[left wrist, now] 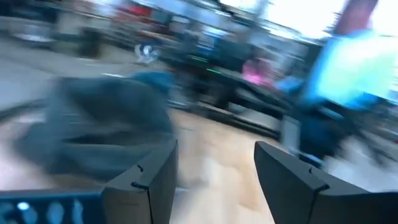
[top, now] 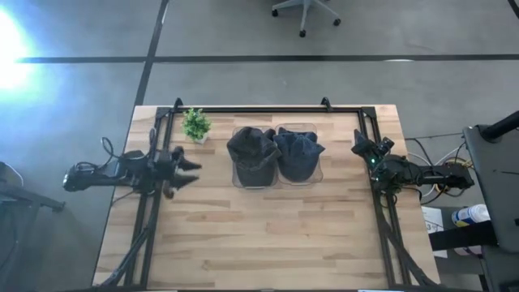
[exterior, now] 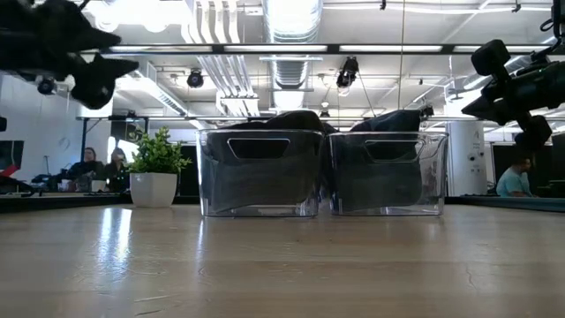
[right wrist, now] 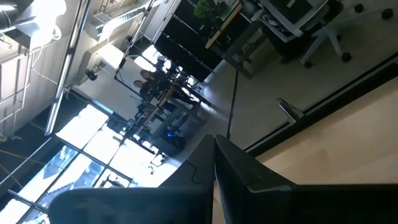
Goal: Pick & Place hat
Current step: Return to Home Position
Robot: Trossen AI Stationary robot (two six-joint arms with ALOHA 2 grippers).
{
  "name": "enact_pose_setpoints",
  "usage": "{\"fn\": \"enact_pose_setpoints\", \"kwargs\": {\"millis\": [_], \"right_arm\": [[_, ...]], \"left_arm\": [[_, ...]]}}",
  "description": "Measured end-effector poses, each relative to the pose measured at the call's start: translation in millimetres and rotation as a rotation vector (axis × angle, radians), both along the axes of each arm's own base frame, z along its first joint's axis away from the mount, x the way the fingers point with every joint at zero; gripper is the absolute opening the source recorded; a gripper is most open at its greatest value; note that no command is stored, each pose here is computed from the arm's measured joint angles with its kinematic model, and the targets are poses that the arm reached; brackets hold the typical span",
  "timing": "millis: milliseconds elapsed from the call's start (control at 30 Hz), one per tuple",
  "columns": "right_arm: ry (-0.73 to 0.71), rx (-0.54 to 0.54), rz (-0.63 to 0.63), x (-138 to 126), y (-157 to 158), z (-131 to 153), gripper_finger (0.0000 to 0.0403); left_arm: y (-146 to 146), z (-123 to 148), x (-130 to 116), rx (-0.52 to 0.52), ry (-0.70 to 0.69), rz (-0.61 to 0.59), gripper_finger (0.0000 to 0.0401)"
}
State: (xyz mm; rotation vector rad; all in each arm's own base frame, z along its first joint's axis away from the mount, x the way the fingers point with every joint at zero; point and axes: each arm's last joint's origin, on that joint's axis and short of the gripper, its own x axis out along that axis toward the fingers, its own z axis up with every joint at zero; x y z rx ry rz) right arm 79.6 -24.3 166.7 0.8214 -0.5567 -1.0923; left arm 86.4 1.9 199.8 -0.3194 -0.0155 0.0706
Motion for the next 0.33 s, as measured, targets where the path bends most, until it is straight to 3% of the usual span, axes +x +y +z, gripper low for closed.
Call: {"fn": "enact_pose_setpoints", "kwargs": {"millis": [133,333], "right_arm": [[0.0,0.0,0.0,0,0,0,0.0009],[0.0,0.0,0.0,0,0,0,0.0009]], "left_arm": [[-5,-14,4,-0.04,0.03,-0.163,0.0204],[-6,-30,11,-0.05,-0.04,-0.194,0.0204]]}}
